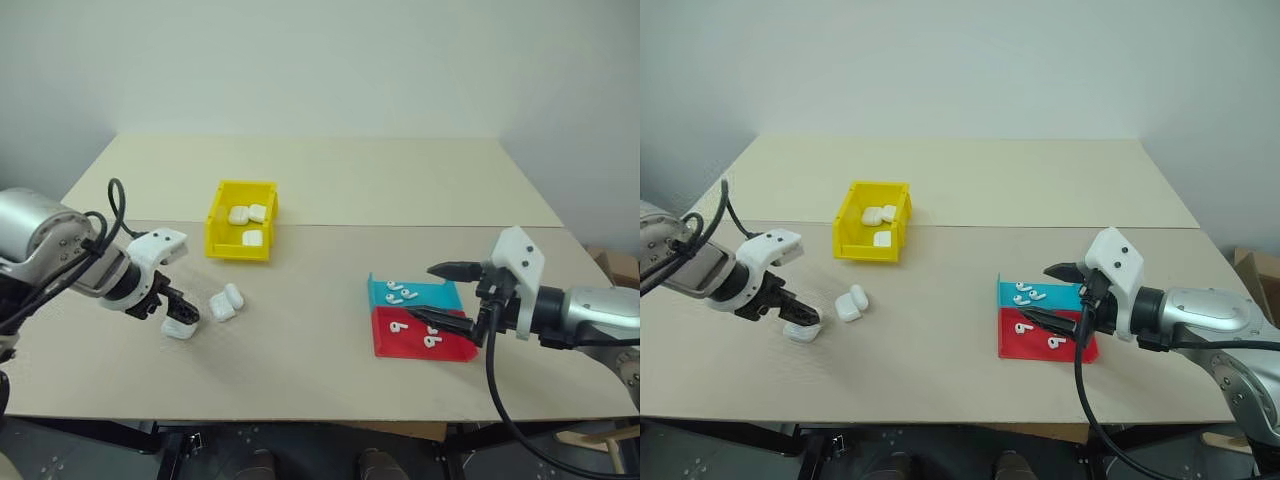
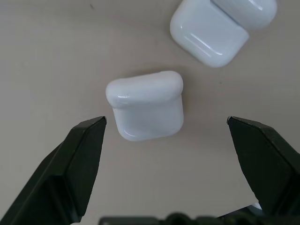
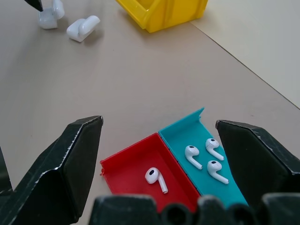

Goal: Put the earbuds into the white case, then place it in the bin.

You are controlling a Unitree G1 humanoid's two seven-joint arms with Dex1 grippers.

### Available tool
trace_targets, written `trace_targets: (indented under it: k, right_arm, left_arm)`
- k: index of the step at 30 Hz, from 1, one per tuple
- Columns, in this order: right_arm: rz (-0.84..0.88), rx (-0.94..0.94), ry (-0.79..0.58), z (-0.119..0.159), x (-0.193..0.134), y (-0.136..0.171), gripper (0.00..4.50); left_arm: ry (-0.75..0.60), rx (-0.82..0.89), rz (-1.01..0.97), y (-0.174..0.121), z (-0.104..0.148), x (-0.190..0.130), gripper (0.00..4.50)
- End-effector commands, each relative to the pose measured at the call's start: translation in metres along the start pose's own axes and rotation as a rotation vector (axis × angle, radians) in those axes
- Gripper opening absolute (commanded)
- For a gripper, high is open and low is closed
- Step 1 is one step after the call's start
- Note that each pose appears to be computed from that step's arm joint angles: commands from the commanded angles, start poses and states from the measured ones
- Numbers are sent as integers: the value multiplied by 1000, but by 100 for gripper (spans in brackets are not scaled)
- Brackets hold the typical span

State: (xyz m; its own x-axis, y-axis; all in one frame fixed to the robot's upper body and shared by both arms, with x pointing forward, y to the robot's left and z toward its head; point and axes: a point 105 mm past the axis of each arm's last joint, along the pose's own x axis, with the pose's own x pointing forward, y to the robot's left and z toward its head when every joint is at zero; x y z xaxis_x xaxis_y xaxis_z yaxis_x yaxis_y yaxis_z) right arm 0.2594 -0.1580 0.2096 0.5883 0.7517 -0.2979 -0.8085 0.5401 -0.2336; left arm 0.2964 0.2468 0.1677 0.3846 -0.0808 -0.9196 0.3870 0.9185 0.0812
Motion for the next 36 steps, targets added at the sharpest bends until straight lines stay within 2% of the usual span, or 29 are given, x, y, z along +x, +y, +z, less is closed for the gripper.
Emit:
trace_targets:
  k: [1, 7, 20, 24, 27, 29, 33, 36]
  right_arm:
    - [-13, -45, -32, 10, -3, 0, 447]
    - [-20, -52, -39, 11, -3, 0, 447]
    - [-38, -66, -52, 16, -5, 1, 447]
    - [-42, -66, -52, 16, -5, 1, 450]
    - [-45, -66, -55, 17, -5, -1, 450]
    - [-48, -68, -56, 17, -5, -2, 450]
    - [-51, -70, -58, 17, -5, -3, 450]
    - [-49, -72, -61, 17, -4, -2, 450]
  left_arm:
    - [16, -39, 44, 7, -2, -1, 450]
    - [51, -71, 103, 13, -5, 10, 450]
    - [92, -107, 83, 7, -7, 28, 450]
    - [95, -124, 99, 10, -9, 30, 366]
    - [89, -121, 90, 8, -10, 29, 271]
    - [79, -131, 97, 10, -8, 29, 253]
    - [27, -115, 93, 9, -3, 22, 139]
    - [-4, -99, 105, 10, -2, 14, 139]
